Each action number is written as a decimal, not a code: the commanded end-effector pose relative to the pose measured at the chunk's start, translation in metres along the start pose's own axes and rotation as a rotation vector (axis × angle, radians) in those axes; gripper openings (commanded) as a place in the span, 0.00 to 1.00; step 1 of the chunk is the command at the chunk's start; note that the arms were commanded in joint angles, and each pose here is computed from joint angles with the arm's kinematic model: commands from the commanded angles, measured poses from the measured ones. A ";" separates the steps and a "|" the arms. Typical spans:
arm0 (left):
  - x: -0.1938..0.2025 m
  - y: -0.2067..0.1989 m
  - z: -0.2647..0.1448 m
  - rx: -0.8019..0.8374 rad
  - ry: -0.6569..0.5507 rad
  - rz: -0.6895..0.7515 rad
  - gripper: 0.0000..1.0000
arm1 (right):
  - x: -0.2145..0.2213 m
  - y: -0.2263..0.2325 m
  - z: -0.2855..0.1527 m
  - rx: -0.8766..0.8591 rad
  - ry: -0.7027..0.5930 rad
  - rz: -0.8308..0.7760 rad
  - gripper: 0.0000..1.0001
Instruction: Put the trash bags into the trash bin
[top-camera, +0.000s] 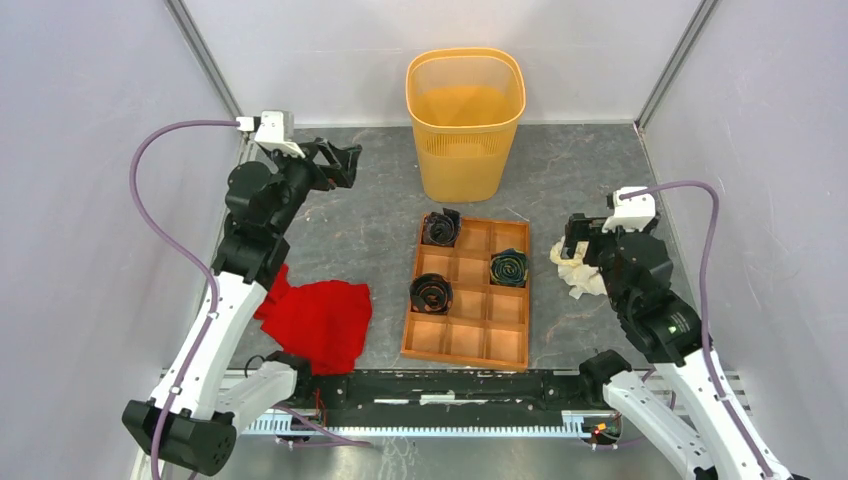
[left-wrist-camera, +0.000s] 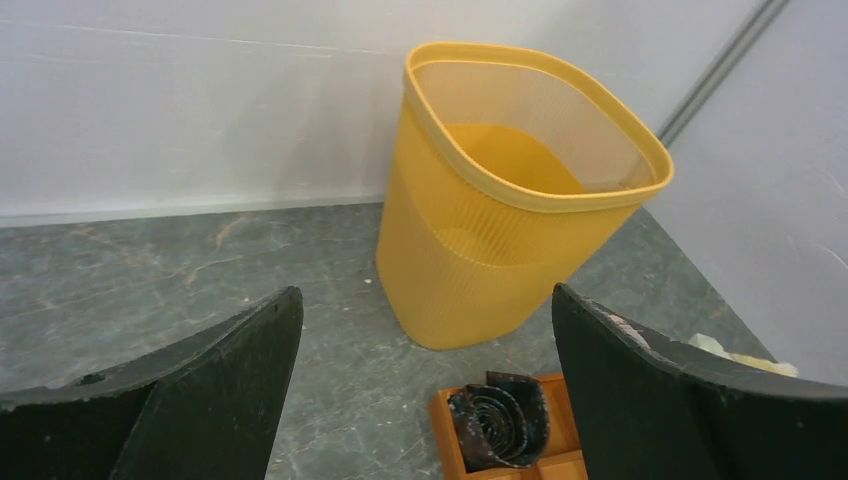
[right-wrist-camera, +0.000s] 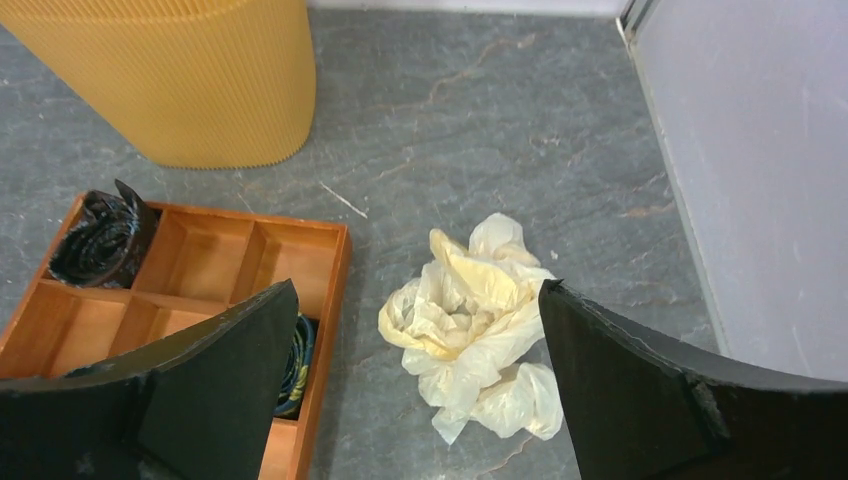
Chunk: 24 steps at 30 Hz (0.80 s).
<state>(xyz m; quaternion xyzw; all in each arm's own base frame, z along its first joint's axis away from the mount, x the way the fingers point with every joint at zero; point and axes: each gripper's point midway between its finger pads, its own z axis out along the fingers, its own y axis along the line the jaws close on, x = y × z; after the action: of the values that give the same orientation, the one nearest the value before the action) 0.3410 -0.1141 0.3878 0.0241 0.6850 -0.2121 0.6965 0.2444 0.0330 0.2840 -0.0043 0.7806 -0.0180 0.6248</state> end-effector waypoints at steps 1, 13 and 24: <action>-0.012 -0.035 0.006 0.134 -0.040 -0.030 1.00 | 0.006 0.004 0.012 0.012 -0.013 0.062 0.98; 0.003 -0.093 0.005 0.305 0.018 -0.038 1.00 | 0.045 0.042 0.038 -0.135 0.047 0.060 0.98; -0.020 -0.108 -0.011 0.375 -0.031 -0.067 1.00 | 0.088 -0.045 0.077 0.308 0.283 0.095 0.98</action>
<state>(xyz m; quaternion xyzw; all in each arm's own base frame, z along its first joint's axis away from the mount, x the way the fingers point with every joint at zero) 0.3125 -0.2027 0.3948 0.1312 0.6670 -0.3222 0.6588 0.2883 0.0239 0.1755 0.0409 0.8558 -0.0730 0.5105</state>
